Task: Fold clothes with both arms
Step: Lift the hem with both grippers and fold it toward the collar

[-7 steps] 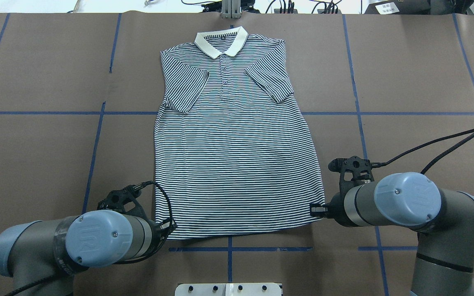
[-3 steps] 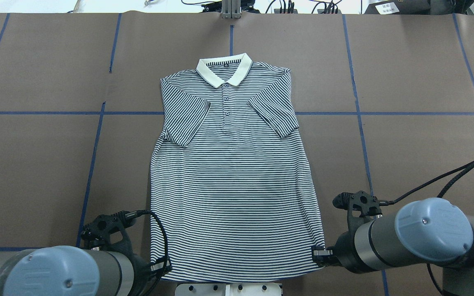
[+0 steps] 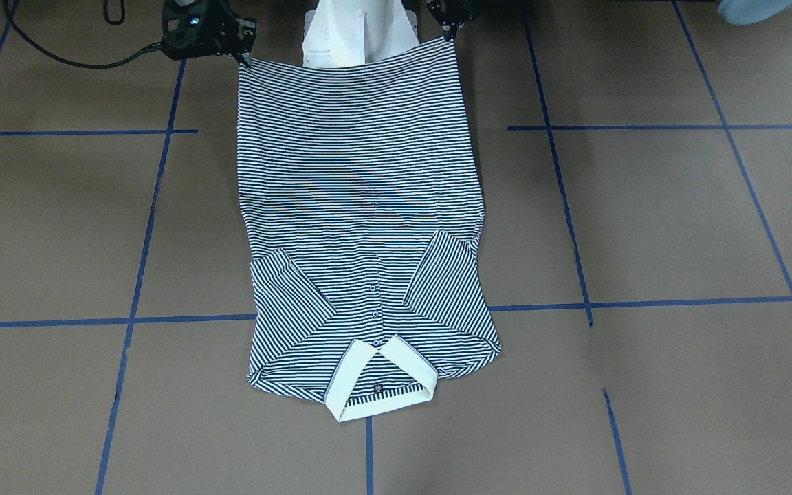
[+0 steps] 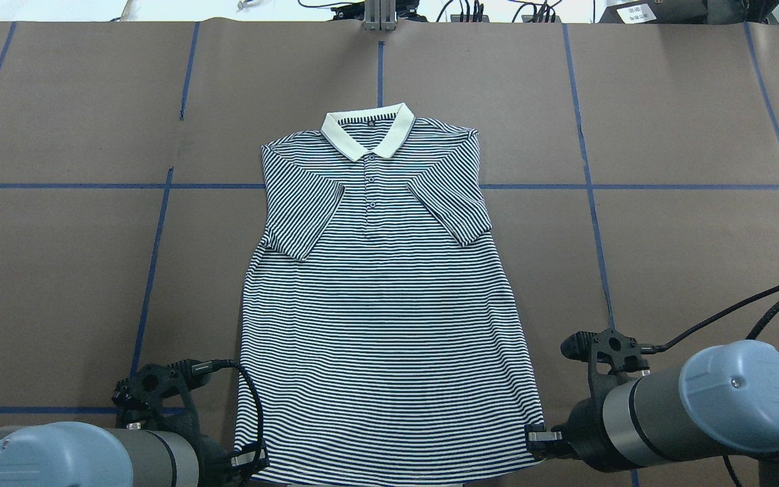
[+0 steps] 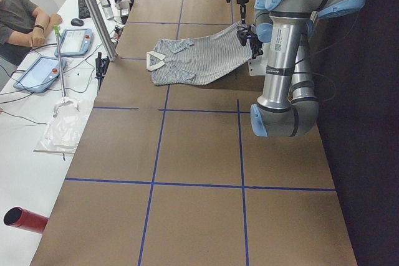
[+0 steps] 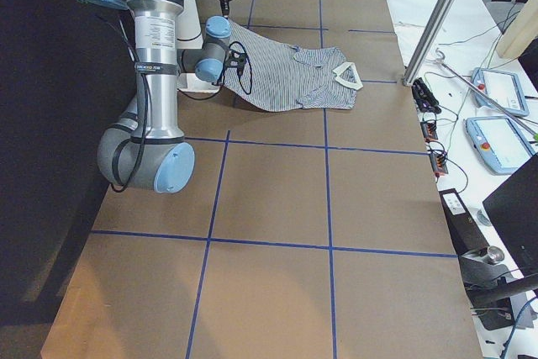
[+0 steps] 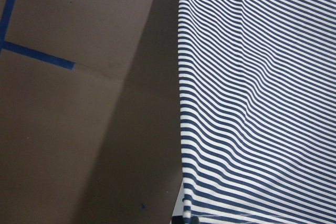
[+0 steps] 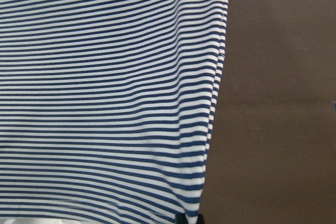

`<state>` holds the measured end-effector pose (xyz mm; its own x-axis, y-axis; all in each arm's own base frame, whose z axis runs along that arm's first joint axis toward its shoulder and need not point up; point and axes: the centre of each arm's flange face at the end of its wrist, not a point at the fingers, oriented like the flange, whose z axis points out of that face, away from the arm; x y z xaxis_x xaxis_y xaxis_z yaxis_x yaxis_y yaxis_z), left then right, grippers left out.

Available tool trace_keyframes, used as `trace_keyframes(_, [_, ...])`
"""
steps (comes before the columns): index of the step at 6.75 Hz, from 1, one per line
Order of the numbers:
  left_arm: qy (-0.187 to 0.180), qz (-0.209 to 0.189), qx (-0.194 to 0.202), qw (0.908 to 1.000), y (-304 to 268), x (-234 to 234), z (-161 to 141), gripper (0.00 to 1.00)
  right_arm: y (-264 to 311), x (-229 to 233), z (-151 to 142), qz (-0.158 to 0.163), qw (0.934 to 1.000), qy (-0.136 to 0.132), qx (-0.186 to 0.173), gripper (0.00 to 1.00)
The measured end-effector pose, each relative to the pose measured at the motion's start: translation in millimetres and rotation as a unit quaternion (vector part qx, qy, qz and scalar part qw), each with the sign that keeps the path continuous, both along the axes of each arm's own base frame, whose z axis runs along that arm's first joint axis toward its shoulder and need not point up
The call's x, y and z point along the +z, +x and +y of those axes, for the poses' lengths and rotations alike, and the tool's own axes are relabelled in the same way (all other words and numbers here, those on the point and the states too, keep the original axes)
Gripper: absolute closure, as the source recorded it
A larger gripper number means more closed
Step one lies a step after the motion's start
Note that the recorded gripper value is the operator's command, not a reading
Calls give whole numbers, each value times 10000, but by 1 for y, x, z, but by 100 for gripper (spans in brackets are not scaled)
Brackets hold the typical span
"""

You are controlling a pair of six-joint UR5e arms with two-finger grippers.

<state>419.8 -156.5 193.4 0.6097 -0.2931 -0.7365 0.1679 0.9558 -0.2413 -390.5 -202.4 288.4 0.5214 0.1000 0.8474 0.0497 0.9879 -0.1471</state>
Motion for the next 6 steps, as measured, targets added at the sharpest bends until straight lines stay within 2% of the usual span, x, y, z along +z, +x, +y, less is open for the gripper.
trace_keyframes(1, [108, -48, -133, 9998, 0, 2, -18, 100, -7, -6, -28, -57, 9995, 101, 282, 100])
trace_keyframes(2, [296, -144, -256, 9991, 0, 7, -43, 100, -11, -12, -59, -111, 9980, 326, 529, 100])
trace_keyframes(3, [458, -262, -379, 9979, 2, 14, -69, 100, -9, -17, -90, -124, 9950, 683, 714, 100])
trace_keyframes(5, [725, -459, -683, 9940, 7, 20, -131, 100, -9, -22, -153, 3, 9853, 1339, 1063, 100])
trace_keyframes(6, [894, -487, -867, 9910, 4, 21, -168, 100, -14, -26, -187, 91, 9811, 1472, 1256, 100])
